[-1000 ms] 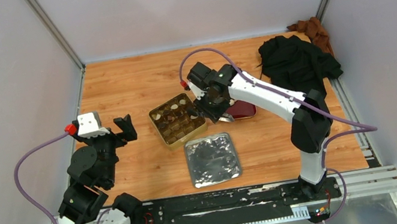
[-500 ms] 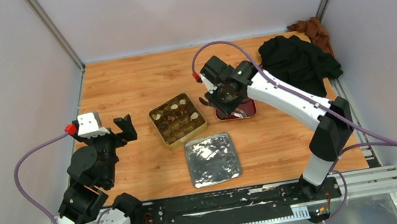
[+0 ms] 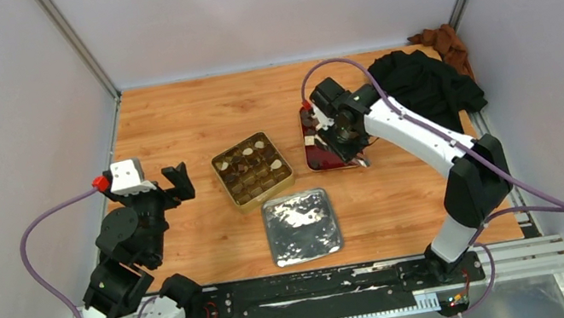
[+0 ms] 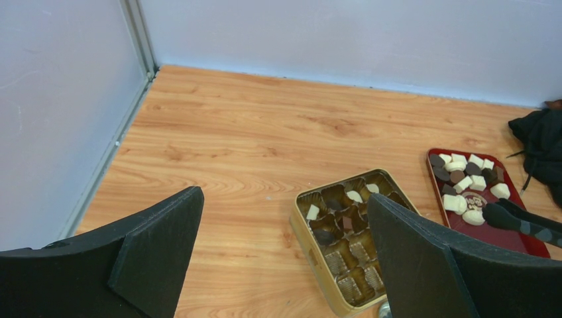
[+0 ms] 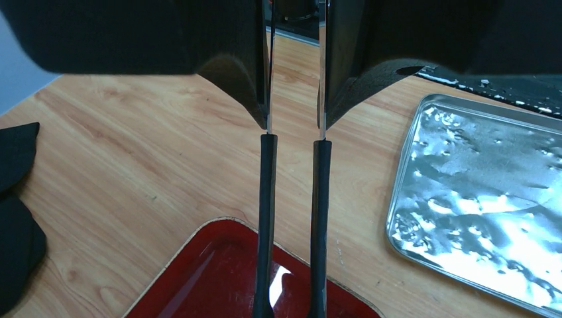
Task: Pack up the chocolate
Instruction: Pick up the fake chocolate from the plate.
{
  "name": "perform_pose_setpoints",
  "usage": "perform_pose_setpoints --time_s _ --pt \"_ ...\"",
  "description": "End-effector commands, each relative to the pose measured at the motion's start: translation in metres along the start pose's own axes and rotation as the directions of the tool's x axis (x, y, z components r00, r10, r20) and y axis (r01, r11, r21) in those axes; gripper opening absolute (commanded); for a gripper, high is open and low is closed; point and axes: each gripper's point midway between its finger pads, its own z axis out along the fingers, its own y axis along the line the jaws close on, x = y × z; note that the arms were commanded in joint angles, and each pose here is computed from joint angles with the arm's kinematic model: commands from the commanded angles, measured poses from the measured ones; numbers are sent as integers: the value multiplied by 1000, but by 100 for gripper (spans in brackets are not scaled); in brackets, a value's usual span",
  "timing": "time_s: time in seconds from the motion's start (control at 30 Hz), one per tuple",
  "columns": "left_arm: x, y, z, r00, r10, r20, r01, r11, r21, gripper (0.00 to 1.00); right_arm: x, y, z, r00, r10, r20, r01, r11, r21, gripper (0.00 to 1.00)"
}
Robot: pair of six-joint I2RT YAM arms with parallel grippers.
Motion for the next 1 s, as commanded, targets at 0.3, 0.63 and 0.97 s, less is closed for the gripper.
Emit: perform_pose_setpoints --time_s 0.3,0.63,0.97 --pt "2 -2 4 1000 2 0 -2 1000 -3 100 8 -23 23 998 55 -43 -55 998 13 38" --pt "2 0 4 1000 4 0 -4 1000 -9 100 5 -33 37 997 32 -69 -32 999 3 41" --pt "2 1 4 1000 8 0 -8 1000 -16 100 -5 -30 47 997 8 -73 -14 997 -82 42"
